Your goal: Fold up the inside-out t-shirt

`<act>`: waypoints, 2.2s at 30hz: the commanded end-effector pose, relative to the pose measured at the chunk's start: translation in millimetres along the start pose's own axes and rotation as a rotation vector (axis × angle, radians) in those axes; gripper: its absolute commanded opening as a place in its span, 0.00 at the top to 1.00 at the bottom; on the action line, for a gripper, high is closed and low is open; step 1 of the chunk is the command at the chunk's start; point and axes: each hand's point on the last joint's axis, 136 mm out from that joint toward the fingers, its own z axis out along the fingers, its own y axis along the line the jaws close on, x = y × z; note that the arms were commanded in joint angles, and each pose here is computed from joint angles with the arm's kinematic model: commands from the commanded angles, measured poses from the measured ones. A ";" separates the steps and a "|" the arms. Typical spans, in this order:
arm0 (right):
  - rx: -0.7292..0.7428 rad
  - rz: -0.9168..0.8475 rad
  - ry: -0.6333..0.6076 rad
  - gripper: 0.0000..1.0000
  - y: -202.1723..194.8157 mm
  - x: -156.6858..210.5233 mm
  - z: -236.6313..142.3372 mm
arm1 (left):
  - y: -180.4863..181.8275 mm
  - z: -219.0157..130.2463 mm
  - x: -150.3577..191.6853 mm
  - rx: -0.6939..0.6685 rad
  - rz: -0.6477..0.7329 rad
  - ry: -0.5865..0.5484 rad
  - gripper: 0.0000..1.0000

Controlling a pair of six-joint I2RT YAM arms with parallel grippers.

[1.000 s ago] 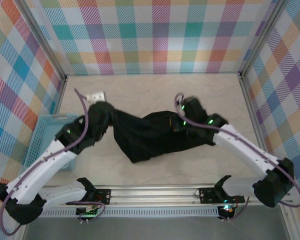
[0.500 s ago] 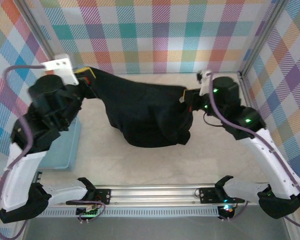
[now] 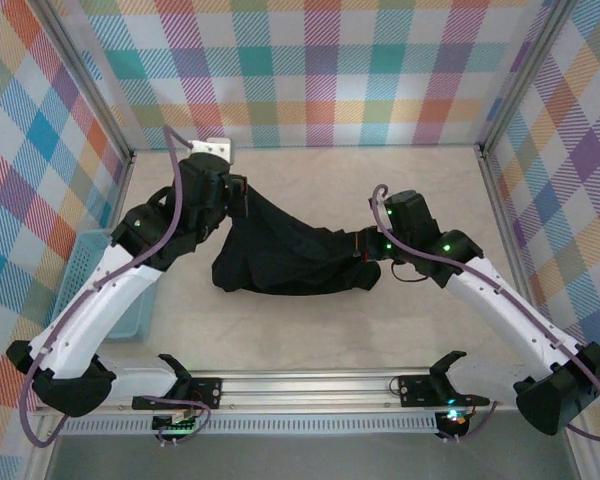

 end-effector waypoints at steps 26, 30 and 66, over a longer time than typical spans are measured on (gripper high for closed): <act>0.115 0.144 0.273 0.20 -65.8 106.3 112.6 | 103.9 -49.1 -29.9 -0.427 -0.085 -0.184 1.00; 0.055 0.141 0.281 0.30 -54.0 101.1 119.9 | 105.1 -43.4 -28.9 -0.435 -0.088 -0.170 1.00; -0.247 -0.086 -0.455 1.00 28.7 -317.6 -17.4 | 41.2 -228.8 -202.3 0.408 -0.230 -0.658 1.00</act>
